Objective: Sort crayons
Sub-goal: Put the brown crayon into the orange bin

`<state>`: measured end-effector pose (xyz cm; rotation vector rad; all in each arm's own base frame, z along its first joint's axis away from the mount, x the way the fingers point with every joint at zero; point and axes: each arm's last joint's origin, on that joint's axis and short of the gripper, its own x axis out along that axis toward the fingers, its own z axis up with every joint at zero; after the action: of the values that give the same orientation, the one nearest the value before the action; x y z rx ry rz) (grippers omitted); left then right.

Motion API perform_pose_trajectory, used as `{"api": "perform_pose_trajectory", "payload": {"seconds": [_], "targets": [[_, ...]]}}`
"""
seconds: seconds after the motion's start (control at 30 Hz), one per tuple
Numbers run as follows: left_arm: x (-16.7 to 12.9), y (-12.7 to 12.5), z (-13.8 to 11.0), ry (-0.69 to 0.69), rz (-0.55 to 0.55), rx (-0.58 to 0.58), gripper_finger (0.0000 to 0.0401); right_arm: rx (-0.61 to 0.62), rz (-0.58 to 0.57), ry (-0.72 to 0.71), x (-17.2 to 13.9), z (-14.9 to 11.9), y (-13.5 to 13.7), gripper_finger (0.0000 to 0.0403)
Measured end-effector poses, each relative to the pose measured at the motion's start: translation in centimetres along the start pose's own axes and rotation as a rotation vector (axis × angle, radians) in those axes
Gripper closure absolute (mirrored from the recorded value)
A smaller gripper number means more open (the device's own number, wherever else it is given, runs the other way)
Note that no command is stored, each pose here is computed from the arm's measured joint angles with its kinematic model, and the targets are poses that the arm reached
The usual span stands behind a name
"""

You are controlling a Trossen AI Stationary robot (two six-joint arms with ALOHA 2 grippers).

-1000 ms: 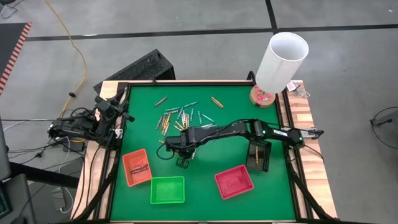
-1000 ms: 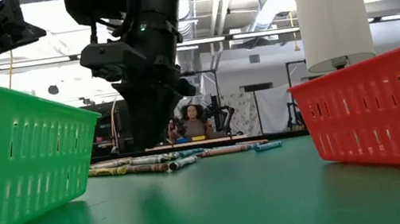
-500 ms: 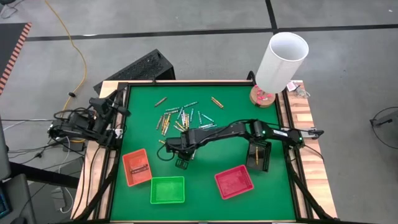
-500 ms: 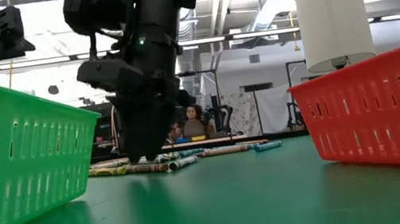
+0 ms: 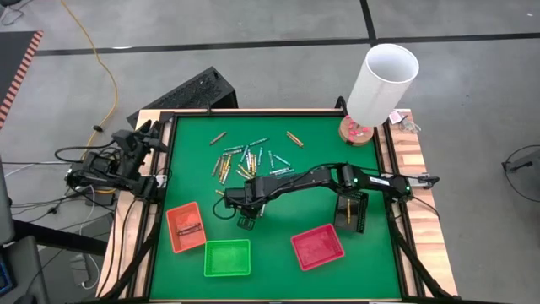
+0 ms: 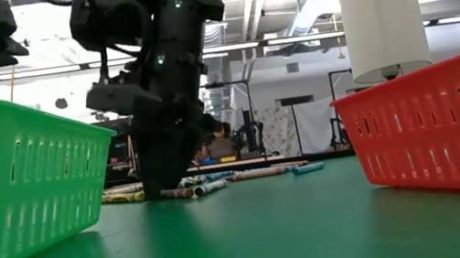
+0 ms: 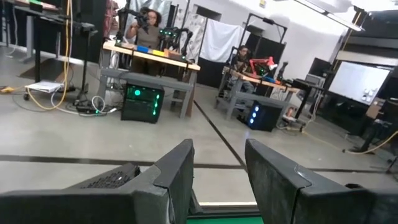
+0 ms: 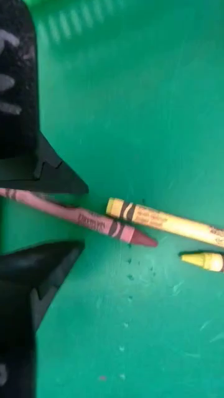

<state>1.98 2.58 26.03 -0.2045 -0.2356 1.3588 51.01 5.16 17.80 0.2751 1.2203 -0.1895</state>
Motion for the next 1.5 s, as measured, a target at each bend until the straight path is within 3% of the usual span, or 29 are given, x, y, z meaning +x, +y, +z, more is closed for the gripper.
{"api": "perform_pose_trajectory", "payload": {"seconds": [0.3, 0.73, 1.13, 1.5], "targets": [[0.0, -0.1, -0.1, 0.004, 0.001, 0.02, 0.0266, 0.034, -0.014, 0.036, 1.6, -0.4, 0.0, 0.0281], [0.0, -0.2, -0.1, 0.005, 0.001, 0.018, 0.0266, 0.057, -0.018, 0.04, 1.7, -0.5, 0.0, 0.0397], [0.0, -0.2, -0.1, 0.005, 0.002, 0.016, 0.0266, 0.045, -0.117, -0.063, -0.8, 0.0, 0.0, 0.04], [0.0, -0.2, -0.2, 0.006, 0.001, 0.02, 0.0266, 0.03, -0.056, -0.283, -1.6, 2.2, 0.4, 0.0401]]}}
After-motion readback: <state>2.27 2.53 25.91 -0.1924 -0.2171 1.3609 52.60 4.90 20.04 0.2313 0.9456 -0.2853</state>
